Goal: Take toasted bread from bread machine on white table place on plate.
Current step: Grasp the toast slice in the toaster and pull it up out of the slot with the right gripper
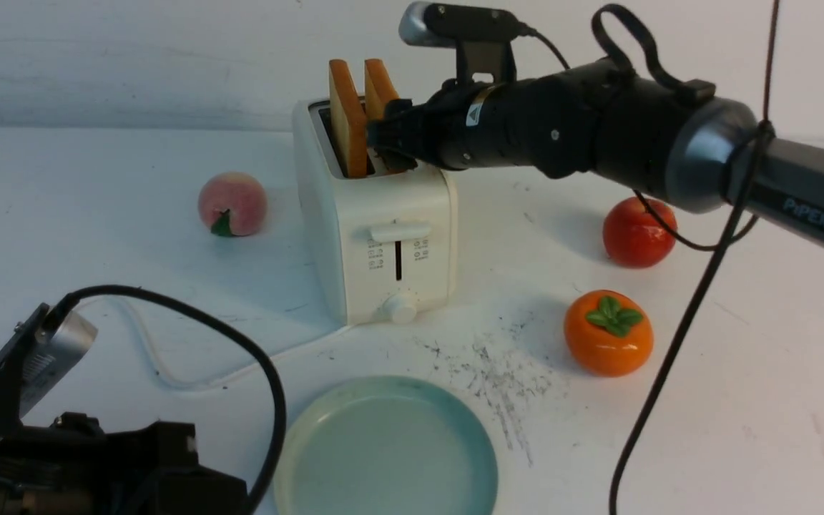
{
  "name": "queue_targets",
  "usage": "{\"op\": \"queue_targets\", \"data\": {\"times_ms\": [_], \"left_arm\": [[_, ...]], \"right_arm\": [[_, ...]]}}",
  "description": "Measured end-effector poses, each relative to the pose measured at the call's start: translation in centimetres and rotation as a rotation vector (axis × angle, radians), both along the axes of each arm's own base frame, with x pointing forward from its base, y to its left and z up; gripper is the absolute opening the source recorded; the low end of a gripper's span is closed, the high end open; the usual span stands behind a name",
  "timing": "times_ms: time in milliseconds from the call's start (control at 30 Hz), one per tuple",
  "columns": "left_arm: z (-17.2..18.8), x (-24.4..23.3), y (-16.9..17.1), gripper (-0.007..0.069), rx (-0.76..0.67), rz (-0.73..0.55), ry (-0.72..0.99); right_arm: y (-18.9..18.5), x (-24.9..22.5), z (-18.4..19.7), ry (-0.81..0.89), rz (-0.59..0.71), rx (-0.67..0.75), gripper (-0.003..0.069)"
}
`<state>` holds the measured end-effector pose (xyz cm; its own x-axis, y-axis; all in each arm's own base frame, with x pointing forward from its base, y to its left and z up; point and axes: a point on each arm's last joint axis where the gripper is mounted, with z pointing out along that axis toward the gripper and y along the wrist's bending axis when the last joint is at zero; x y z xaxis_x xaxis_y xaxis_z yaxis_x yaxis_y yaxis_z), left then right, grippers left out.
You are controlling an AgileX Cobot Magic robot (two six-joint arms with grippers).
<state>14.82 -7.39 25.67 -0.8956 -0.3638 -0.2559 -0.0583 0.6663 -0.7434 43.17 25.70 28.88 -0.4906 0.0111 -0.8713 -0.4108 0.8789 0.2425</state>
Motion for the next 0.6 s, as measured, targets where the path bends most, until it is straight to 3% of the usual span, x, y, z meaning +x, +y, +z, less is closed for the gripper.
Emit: {"op": "queue_targets", "data": {"times_ms": [233,267,467,600], "left_arm": [[0.0,0.0,0.0,0.0022,0.002,-0.002,0.001],[0.0,0.0,0.0,0.0023,0.002,-0.002,0.001],[0.0,0.0,0.0,0.0034,0.001,-0.004,0.002],[0.0,0.0,0.0,0.0038,0.002,-0.004,0.002]], "right_arm": [[0.2,0.5,-0.4,-0.072,0.009,-0.025,0.0470],[0.2,0.6,-0.2,-0.088,0.011,-0.028,0.0447],[0.2,0.7,0.1,-0.152,0.023,-0.055,0.0130],[0.0,0.5,0.7,-0.153,0.024,-0.062,0.0114]]}}
